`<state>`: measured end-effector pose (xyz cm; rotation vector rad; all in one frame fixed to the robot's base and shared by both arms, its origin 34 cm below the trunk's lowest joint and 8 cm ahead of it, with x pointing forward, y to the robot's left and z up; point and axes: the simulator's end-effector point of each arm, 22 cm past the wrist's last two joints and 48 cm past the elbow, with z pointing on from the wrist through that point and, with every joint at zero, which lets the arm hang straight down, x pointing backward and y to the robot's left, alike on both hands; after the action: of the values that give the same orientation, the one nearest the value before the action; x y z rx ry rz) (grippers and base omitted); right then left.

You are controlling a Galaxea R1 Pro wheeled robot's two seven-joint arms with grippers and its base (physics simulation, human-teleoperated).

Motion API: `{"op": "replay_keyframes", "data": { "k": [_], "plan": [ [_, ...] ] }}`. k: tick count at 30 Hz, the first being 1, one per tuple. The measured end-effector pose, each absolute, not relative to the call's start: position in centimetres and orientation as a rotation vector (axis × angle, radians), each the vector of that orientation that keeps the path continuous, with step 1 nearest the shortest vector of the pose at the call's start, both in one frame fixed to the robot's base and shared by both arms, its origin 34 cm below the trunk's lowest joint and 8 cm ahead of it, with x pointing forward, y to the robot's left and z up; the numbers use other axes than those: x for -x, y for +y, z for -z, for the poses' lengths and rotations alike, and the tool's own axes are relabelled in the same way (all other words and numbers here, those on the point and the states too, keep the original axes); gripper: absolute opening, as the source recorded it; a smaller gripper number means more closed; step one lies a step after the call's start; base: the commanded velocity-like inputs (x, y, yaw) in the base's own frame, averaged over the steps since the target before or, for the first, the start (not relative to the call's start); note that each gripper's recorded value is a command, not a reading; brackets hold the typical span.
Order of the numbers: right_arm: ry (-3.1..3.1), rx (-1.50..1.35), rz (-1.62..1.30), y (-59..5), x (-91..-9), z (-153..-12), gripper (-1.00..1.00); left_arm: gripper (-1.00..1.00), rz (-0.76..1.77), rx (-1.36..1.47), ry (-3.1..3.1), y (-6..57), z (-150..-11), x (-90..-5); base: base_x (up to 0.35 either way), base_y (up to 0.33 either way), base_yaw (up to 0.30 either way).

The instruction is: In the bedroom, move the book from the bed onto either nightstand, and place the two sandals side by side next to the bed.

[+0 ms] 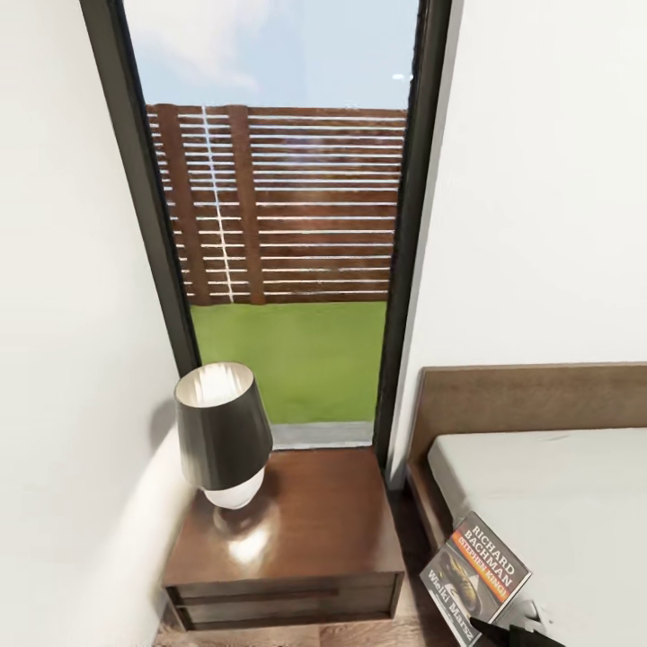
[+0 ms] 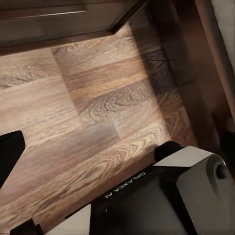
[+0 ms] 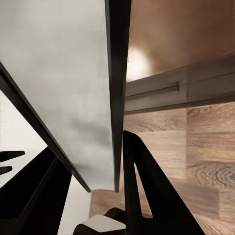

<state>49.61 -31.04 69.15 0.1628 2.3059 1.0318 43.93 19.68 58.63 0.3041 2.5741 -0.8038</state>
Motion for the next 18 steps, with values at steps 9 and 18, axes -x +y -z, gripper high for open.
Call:
{"op": "replay_keyframes", "data": {
  "k": [9, 18],
  "plan": [
    [2.305, -0.161, -1.032, -31.03, -49.56, -69.19, -1.0, 1.0, 0.804, -0.304, 2.574, 19.66, -58.66, -43.93, 0.224, 0.0, 0.131],
    [2.305, -0.162, -1.033, -31.02, -49.58, -69.18, -1.0, 1.0, 0.804, -0.304, 2.574, 19.67, -58.64, -43.92, 0.261, 0.0, 0.003]
  ]
}}
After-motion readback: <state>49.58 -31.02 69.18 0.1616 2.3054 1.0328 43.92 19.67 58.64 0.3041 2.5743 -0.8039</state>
